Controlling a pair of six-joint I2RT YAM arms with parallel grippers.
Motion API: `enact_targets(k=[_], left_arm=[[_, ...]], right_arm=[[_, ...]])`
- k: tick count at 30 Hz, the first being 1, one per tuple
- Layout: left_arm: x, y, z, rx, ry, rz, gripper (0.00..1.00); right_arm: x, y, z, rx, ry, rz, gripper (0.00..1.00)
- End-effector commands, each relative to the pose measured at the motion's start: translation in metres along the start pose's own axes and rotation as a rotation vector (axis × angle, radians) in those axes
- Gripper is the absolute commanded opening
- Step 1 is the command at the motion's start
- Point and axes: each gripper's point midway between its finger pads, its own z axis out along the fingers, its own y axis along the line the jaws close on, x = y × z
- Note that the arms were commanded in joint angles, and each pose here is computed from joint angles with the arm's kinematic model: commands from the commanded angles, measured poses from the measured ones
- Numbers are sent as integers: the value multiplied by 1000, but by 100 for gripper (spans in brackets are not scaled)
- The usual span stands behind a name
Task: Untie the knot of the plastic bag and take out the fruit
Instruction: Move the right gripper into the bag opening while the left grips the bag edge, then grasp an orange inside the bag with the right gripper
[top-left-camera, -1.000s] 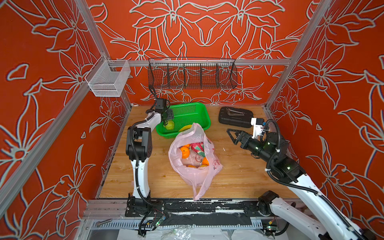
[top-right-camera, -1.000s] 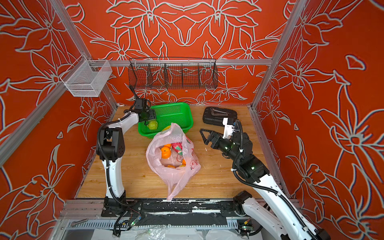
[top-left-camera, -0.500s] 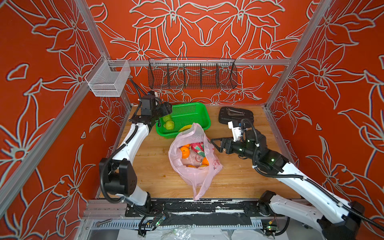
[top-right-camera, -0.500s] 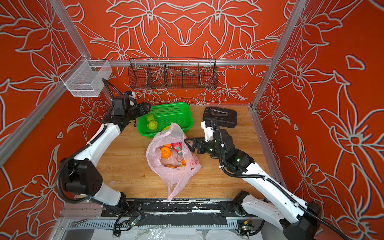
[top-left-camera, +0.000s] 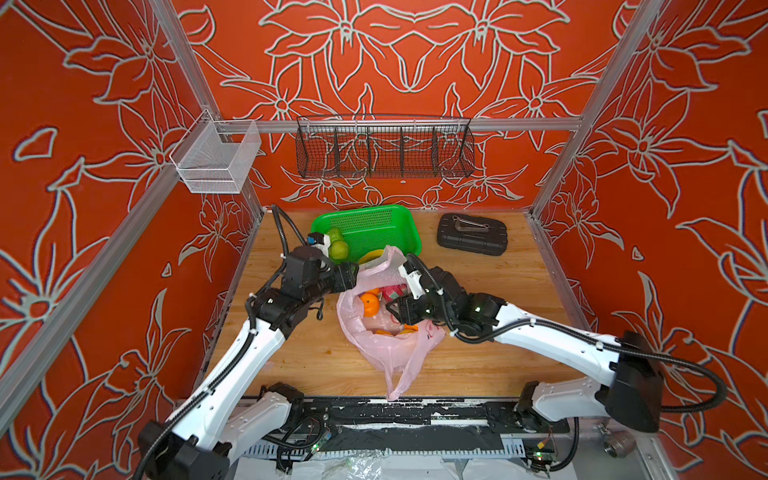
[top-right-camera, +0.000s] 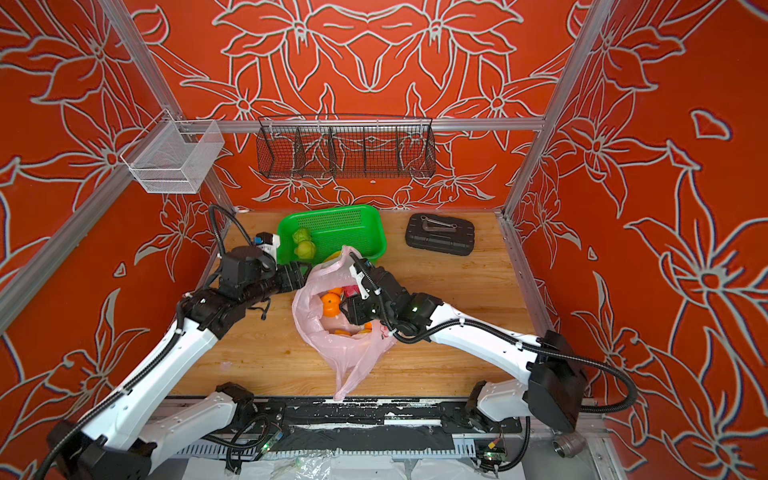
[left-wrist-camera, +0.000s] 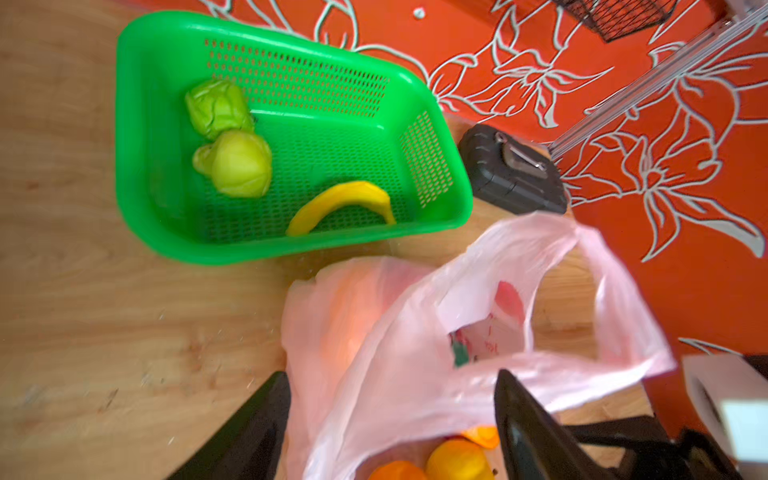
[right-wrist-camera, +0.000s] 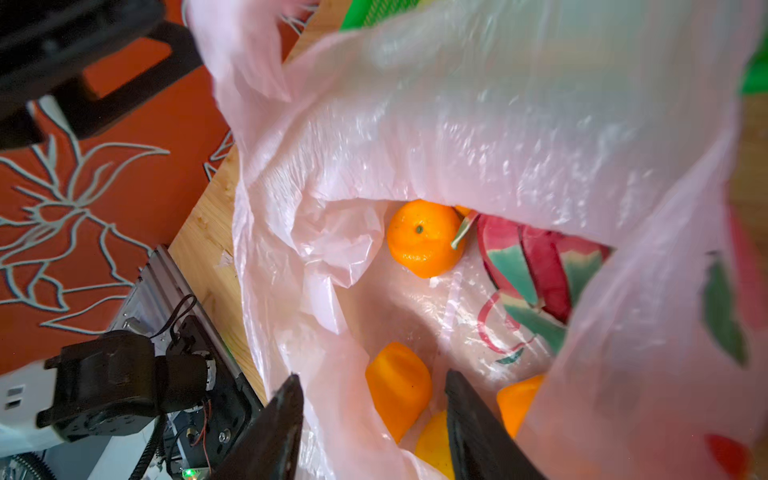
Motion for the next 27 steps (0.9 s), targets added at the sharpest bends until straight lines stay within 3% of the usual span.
enact_targets(k=[1,7,10,12,18,23,27], left_arm=[[39,25,-6,-91,111,-29,77],[90,33,12,-57,250,-112,77],[112,28,30,-17,315,-178,77],[129,30,42,-42,364,-156,77],[159,46,58,-125,439,-126,69],[177,57,58,-169,490,-147,54],[179,67,54,-213,476,-151,42]], right_arm=[[28,5,23,18,86,-31,51],[95,16,56,-3,261,-45,37],[116,23,62,-24,314,-52,36],[122,25,62,-26,336,-61,36],[99,21,51,19,250,-81,41],[56,4,47,164,106,-95,48],[34,-9,61,231,25,-27,49]])
